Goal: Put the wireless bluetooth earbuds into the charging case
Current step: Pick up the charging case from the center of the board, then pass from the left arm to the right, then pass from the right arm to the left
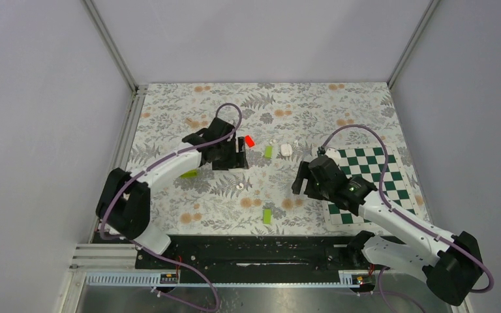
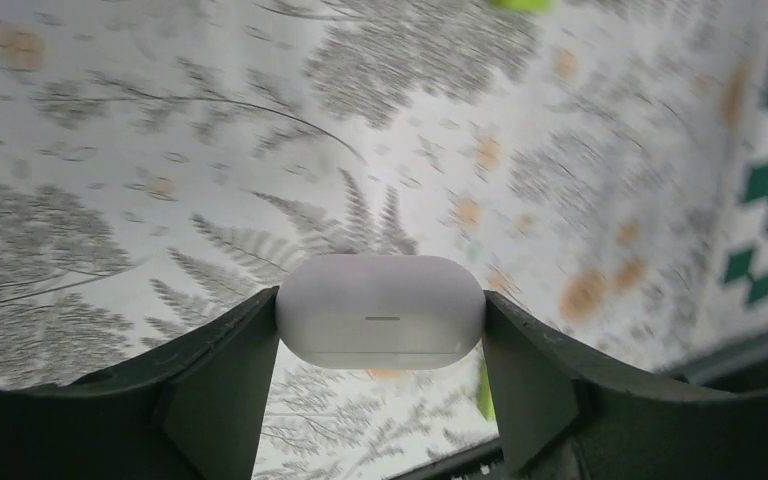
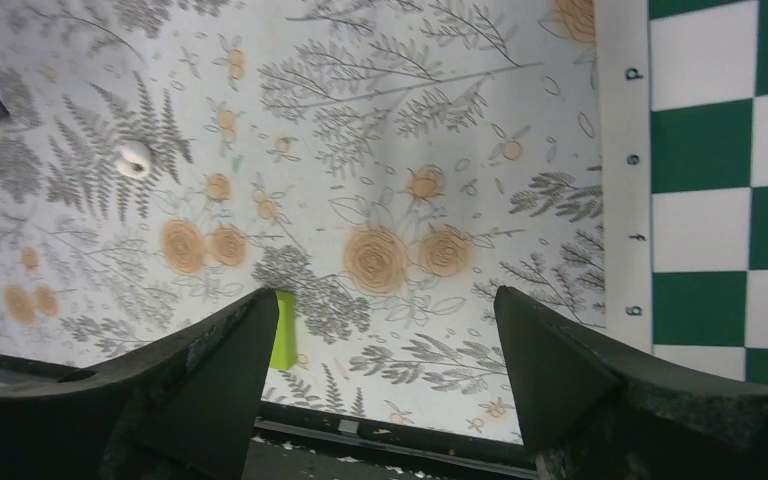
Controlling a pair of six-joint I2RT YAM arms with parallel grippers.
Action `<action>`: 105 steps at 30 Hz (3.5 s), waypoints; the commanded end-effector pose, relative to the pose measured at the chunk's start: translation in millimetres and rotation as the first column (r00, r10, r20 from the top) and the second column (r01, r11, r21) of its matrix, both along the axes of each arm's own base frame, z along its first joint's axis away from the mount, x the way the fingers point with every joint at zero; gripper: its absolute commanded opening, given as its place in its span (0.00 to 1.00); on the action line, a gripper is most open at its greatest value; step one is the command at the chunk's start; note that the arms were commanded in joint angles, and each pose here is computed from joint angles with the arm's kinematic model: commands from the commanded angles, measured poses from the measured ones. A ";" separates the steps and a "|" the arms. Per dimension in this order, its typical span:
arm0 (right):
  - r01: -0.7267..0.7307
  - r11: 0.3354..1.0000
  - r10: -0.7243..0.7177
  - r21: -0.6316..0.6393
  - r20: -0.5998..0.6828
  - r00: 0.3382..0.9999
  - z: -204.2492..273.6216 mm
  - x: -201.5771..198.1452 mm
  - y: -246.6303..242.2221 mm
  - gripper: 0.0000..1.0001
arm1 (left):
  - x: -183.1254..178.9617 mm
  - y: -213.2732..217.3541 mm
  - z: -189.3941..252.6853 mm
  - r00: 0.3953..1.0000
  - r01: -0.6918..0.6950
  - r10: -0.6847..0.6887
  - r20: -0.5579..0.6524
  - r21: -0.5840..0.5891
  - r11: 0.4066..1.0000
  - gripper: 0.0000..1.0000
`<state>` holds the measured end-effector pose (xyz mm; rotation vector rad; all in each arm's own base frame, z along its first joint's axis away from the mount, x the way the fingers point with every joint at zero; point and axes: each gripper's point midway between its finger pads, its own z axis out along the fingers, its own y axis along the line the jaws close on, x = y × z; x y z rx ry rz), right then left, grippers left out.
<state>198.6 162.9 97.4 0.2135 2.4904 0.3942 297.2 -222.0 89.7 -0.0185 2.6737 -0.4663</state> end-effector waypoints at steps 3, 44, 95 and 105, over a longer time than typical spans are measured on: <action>0.014 0.972 -0.050 0.235 0.149 0.988 60.3 28.0 35.8 0.88 | -41.2 -42.1 51.3 0.957 0.289 -0.266 0.118 -0.266 0.920 0.62; -0.081 0.473 0.391 0.877 -0.127 0.912 129.1 19.8 181.7 0.58 | -80.8 -60.1 111.2 0.720 0.643 -0.540 0.436 -0.125 0.756 0.61; 0.185 0.602 0.077 0.776 -0.287 0.955 84.2 44.5 121.3 0.00 | -75.4 -30.5 137.2 0.585 0.493 -0.438 0.683 0.130 0.860 0.79; 0.232 0.492 0.100 0.839 -0.319 0.942 111.4 42.7 121.7 0.00 | -109.7 -39.9 161.0 0.069 0.490 -0.479 0.875 0.388 0.780 0.78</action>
